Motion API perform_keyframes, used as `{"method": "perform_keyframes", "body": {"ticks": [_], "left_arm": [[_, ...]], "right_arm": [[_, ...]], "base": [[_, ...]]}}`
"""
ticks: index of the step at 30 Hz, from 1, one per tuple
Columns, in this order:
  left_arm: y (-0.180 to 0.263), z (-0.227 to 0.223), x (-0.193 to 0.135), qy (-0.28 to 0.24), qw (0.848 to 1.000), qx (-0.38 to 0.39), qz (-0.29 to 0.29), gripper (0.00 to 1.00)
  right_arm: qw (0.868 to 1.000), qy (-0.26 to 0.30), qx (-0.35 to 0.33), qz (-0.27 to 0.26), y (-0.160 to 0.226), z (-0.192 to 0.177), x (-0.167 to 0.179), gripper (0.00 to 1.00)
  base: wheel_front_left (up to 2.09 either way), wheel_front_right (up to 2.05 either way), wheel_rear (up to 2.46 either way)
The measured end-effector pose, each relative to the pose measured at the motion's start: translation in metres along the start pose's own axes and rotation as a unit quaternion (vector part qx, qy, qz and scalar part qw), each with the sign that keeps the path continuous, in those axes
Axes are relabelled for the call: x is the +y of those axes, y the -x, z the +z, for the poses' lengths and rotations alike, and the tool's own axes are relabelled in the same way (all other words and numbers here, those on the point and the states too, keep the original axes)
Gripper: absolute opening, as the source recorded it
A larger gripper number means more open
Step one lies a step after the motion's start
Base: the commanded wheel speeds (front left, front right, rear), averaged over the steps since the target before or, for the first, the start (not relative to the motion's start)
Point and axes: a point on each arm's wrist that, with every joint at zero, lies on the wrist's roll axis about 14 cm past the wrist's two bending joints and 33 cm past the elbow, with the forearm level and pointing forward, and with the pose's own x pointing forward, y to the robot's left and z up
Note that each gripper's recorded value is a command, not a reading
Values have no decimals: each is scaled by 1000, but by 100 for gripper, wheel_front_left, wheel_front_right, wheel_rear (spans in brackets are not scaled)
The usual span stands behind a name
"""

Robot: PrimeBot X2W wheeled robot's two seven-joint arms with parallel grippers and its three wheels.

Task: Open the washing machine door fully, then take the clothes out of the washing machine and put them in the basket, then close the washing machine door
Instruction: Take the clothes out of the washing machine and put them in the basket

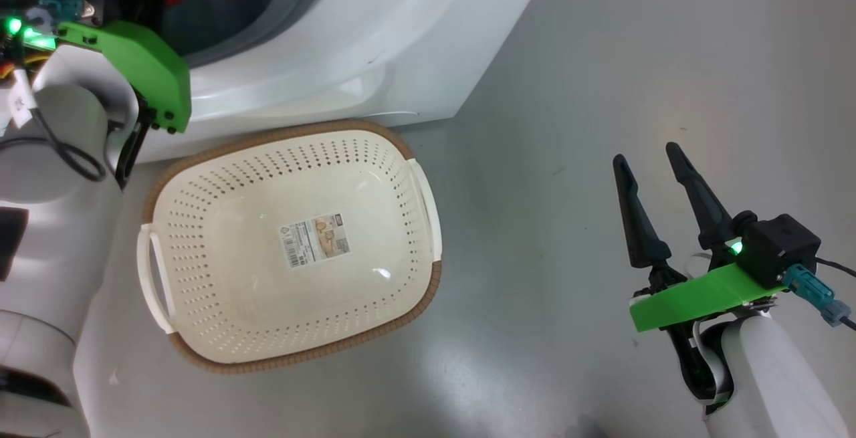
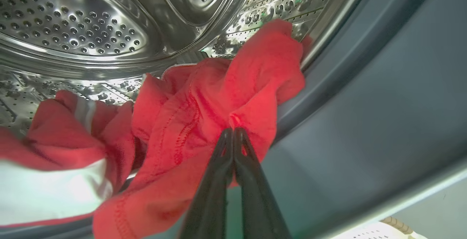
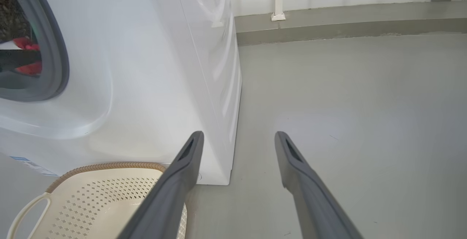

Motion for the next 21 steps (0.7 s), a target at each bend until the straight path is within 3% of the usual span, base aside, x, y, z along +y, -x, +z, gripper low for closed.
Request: {"method": "perform_keyframes", "body": {"ticks": [8, 21], "left_arm": [[13, 28, 10, 63, 996, -55, 21, 0], [72, 39, 19, 157, 976, -134, 71, 0]], "right_arm": [[1000, -3, -12, 8, -2, 8, 6, 100], [999, 2, -23, 25, 10, 20, 16, 100]], "base": [[0, 0, 0], [0, 0, 0]]}}
